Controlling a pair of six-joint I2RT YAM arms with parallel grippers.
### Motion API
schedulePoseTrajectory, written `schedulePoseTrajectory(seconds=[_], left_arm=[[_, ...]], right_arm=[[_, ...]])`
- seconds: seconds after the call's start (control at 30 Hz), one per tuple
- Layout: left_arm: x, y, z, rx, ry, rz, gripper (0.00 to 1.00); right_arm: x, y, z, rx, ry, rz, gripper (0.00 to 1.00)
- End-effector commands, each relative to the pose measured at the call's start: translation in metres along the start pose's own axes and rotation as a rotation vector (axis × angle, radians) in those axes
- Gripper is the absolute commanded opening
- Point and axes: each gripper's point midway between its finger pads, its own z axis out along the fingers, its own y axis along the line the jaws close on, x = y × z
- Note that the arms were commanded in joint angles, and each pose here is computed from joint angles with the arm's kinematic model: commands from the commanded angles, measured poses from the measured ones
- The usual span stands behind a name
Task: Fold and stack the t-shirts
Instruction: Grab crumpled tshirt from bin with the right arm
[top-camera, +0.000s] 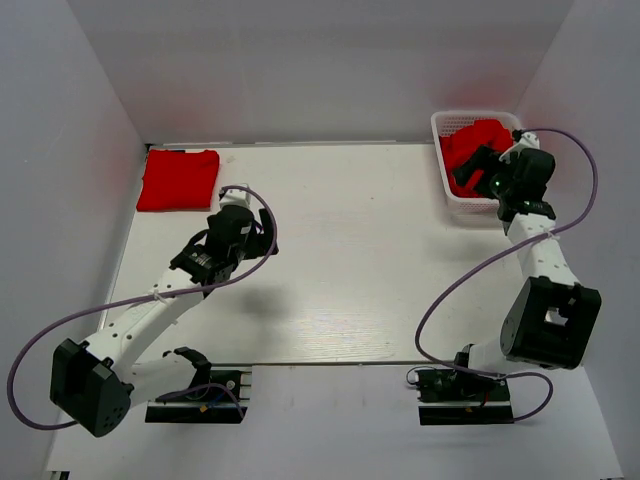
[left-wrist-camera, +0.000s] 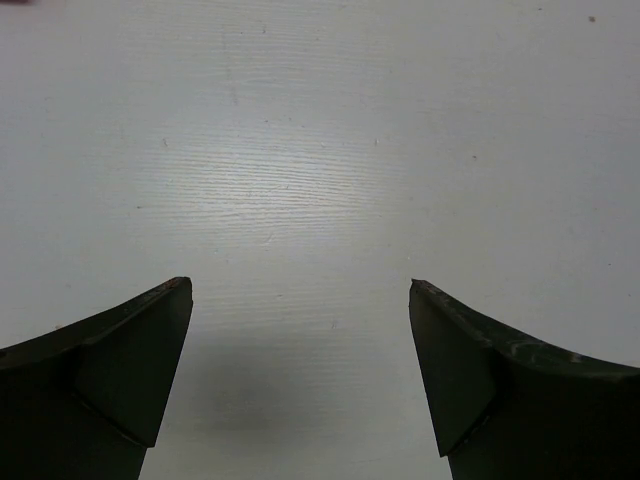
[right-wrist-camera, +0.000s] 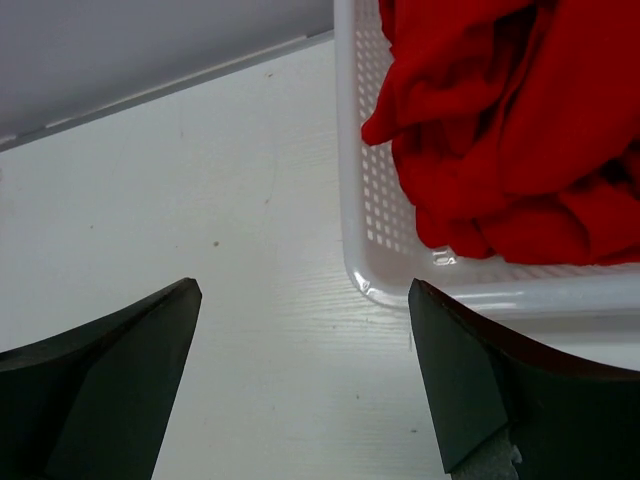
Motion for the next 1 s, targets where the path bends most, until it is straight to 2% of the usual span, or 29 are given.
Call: schedulePoseTrajectory(seconds=[0.0,0.07,0.1,0.17,0.2,0.23,0.27,0.3,0.37,0.4,0.47,0.6,0.83,0.97], left_arm=[[-0.018,-0.005,-0.003,0.011,-0.043,-0.013,0.99],[-0.02,-0.006,-0.001,0.01,-0.042,-0.002,0.99],[-0.021,-0.007,0.001,0.008,-0.038,0.0,0.99],[-0.022,-0.009,0.006,0.006,-0.034,0.012,0.99],[-0.026,-0.011,0.005,0.01,-0.043,0.008,0.99],[-0.03,-0.014,0.009,0.009,-0.041,0.019,0.99],[-0.033,-0.016,0.011,0.005,-0.033,0.022,0.99],[-0.033,-0.016,0.011,0.005,-0.033,0.022,0.99],[-0.036,-0.019,0.017,0.002,-0.026,0.044,0.99],[-0.034,-0.019,0.019,-0.002,-0.018,0.047,0.99],[-0.039,-0.024,0.025,0.0,-0.022,0.055,0.99],[-0.044,-0.029,0.035,-0.004,-0.013,0.067,0.99],[-0.043,-0.03,0.045,-0.021,0.002,0.084,0.99],[-0.046,-0.032,0.051,-0.034,0.009,0.097,0.99]], right_arm=[[-0.033,-0.009,0.007,0.056,-0.058,-0.039,0.9],[-0.034,-0.018,0.014,0.091,-0.035,-0.033,0.9],[-0.054,-0.014,0.013,0.097,-0.066,-0.044,0.9],[-0.052,-0.033,0.024,0.171,-0.046,-0.029,0.9],[-0.077,-0.033,0.023,0.188,-0.091,-0.038,0.9],[-0.06,-0.058,0.032,0.281,-0.034,-0.004,0.9],[-0.092,-0.061,0.033,0.313,-0.081,-0.01,0.9],[-0.083,-0.065,0.03,0.326,-0.044,0.004,0.9],[-0.092,-0.079,0.045,0.367,-0.034,0.003,0.9],[-0.078,-0.091,0.051,0.396,0.019,0.021,0.9],[-0.074,-0.104,0.066,0.412,0.044,0.038,0.9],[-0.087,-0.115,0.083,0.403,0.032,0.06,0.9],[-0.066,-0.136,0.124,0.364,0.072,0.1,0.86],[-0.057,-0.15,0.133,0.398,0.075,0.123,0.78]])
